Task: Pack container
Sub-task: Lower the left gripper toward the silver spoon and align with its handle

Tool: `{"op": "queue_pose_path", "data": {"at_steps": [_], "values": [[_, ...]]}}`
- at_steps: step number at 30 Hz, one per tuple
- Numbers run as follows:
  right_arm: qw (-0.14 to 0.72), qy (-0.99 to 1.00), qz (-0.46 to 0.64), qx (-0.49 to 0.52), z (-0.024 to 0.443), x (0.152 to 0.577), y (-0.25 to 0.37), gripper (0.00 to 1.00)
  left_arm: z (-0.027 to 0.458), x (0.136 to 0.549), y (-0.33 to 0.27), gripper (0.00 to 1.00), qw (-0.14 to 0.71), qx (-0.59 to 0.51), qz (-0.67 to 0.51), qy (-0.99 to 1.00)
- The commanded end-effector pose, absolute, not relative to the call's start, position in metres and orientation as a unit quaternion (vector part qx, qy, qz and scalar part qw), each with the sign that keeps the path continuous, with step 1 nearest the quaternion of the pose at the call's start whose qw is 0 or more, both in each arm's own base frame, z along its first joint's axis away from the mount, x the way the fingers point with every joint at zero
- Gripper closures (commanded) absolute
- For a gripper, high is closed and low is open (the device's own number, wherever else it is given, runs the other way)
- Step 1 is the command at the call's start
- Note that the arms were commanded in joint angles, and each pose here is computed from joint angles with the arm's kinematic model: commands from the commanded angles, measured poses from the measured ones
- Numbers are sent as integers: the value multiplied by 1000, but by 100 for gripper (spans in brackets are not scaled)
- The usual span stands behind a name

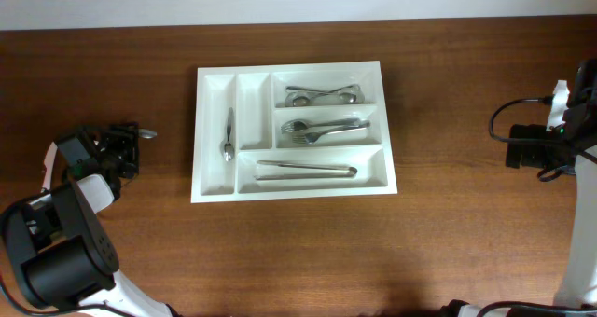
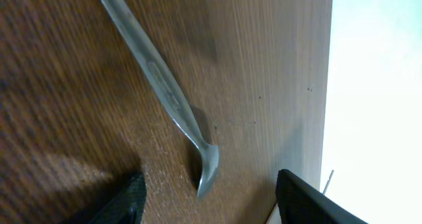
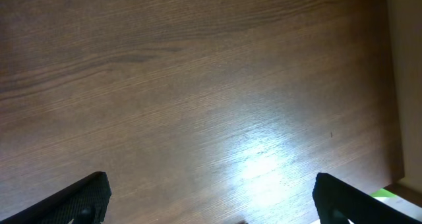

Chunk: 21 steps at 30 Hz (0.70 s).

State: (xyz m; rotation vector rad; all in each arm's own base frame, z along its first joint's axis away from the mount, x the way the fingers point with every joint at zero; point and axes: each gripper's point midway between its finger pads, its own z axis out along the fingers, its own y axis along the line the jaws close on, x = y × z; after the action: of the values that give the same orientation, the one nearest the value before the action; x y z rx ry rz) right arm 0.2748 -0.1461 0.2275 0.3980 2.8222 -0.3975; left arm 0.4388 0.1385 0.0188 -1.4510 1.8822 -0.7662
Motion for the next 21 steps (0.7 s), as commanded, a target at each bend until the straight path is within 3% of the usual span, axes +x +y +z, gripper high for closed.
{"op": "queue_pose_path", "data": {"at_steps": [1, 21], "values": [[139, 969, -146, 145, 234, 271, -149, 1, -15, 422, 133, 35, 279, -569, -275, 723], [139, 969, -146, 145, 234, 271, -149, 1, -6, 432, 145, 34, 318, -561, -260, 719]]}}
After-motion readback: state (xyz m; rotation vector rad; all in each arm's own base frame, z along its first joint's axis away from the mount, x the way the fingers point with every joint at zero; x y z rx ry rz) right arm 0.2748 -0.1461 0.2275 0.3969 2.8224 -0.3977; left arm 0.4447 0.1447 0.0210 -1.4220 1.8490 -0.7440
